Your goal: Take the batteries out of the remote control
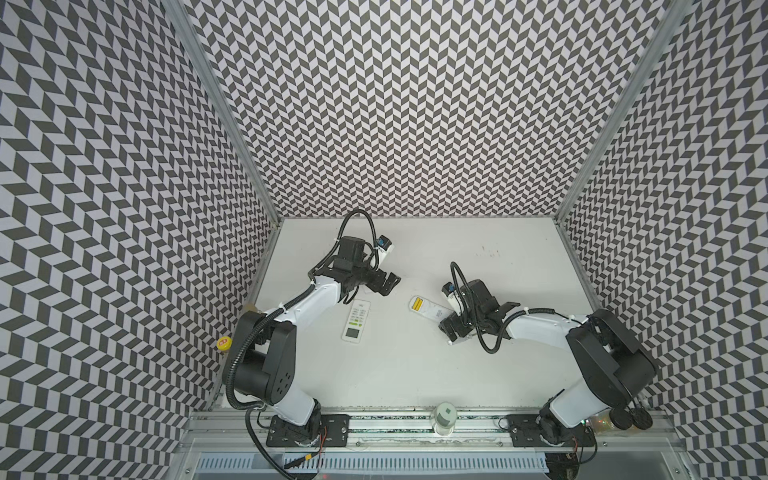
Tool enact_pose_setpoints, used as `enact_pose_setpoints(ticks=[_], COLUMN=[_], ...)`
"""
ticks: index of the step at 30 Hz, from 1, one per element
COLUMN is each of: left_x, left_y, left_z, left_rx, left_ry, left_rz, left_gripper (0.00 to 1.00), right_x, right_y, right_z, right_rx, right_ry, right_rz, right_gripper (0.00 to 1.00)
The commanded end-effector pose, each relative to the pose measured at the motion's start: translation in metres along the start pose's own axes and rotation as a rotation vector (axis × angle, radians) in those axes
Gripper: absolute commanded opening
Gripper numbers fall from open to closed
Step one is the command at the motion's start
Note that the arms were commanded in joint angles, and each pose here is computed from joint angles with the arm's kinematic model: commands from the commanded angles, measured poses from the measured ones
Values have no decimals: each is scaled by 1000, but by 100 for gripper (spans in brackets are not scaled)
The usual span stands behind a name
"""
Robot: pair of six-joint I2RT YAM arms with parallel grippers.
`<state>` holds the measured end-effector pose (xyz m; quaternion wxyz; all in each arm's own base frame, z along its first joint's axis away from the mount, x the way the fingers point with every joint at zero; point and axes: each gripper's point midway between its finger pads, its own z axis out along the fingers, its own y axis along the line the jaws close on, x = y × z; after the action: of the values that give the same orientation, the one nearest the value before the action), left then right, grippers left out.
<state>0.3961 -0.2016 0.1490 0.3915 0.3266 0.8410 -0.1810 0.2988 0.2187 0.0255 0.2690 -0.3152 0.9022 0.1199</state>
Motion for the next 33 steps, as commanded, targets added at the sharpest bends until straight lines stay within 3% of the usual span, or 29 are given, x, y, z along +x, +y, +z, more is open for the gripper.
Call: enact_pose_setpoints(ticks=[1, 18, 26, 33], left_x=[-6, -8, -10, -10], left_y=[2, 7, 12, 18], left_z=[-4, -16, -24, -30], left_rx=[-17, -32, -39, -52], left_ry=[-9, -40, -64, -77], left_rz=[30, 19, 5, -9], left_gripper=[100, 100, 100, 100], right_x=[-10, -38, -61, -85], right_y=[-6, -64, -70, -59], right_z=[3, 9, 19, 32], right_rx=[44, 224, 212, 124], right_ry=[-18, -45, -73, -97], right_rz=[-25, 120, 128, 81], right_gripper=[100, 100, 98, 96])
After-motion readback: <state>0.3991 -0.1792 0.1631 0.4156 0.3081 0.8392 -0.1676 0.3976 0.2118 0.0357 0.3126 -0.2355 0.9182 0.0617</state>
